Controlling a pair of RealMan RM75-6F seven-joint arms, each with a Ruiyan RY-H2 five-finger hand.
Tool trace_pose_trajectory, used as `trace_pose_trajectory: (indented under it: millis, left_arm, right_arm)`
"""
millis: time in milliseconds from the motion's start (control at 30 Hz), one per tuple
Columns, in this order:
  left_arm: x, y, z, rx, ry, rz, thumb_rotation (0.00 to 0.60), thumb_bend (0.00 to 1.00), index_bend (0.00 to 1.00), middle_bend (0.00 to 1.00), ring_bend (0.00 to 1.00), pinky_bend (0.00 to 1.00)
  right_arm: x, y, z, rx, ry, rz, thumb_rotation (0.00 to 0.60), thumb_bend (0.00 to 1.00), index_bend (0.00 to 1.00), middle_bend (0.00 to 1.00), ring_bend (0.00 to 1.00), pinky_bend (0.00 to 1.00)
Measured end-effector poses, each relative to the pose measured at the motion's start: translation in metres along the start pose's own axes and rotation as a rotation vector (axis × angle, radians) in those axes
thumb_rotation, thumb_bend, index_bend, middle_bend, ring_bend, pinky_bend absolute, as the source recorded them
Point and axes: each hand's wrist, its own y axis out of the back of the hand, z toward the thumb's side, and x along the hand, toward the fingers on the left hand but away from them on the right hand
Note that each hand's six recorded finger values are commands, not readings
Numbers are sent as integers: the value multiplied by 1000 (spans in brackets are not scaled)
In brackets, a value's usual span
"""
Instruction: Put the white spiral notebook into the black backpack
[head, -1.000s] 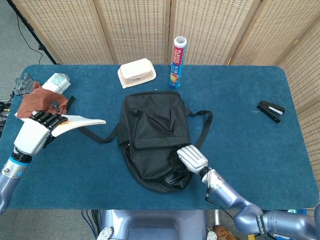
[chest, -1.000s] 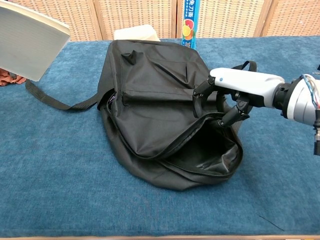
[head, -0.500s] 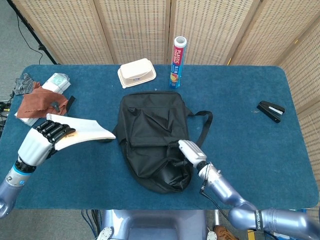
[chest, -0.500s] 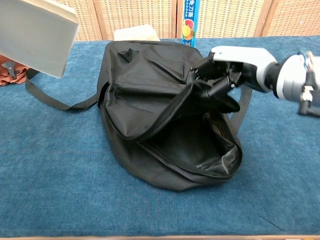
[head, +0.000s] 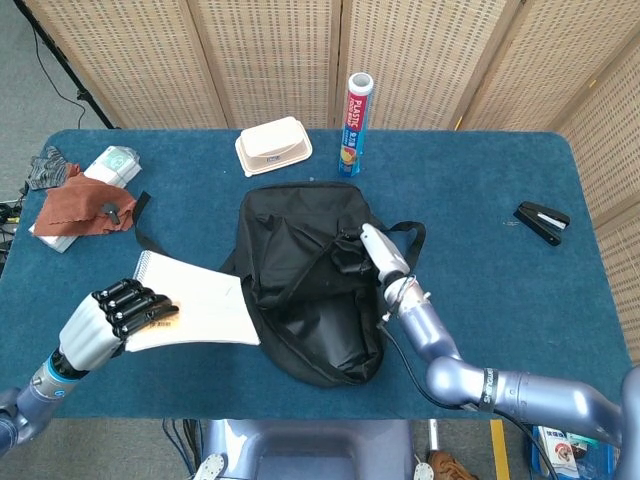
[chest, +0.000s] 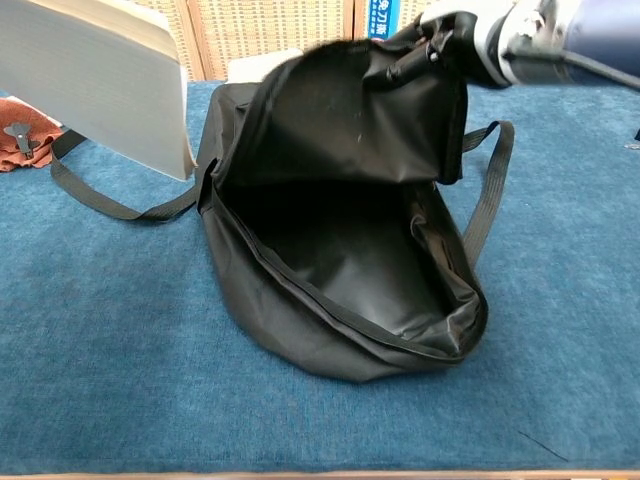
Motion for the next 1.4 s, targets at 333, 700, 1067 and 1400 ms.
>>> trace_pose_trajectory:
  millis: [333, 700, 1067, 1400]
  left_arm:
    - [15, -5, 42, -120, -131, 109, 600, 898, 774, 731, 554, 585]
    - [39, -36, 71, -223, -199, 187, 600, 895, 779, 733, 556, 586]
    - [65, -83, 111, -277, -291, 213, 600, 895, 780, 734, 556, 585]
    - [75, -104, 122, -278, -292, 199, 600, 895, 782, 736, 558, 585]
  right_arm:
    - [-13, 17, -22, 82, -93, -52, 600, 654, 588, 443, 346, 575]
    - [-8, 8, -23, 53, -134, 21, 600, 672, 589, 443, 346, 575]
    - [-5, 3, -16, 40, -137, 46, 600, 675, 588, 443, 346, 575]
    - [-2, 4, -10, -9, -137, 63, 600, 678, 589, 443, 346, 575]
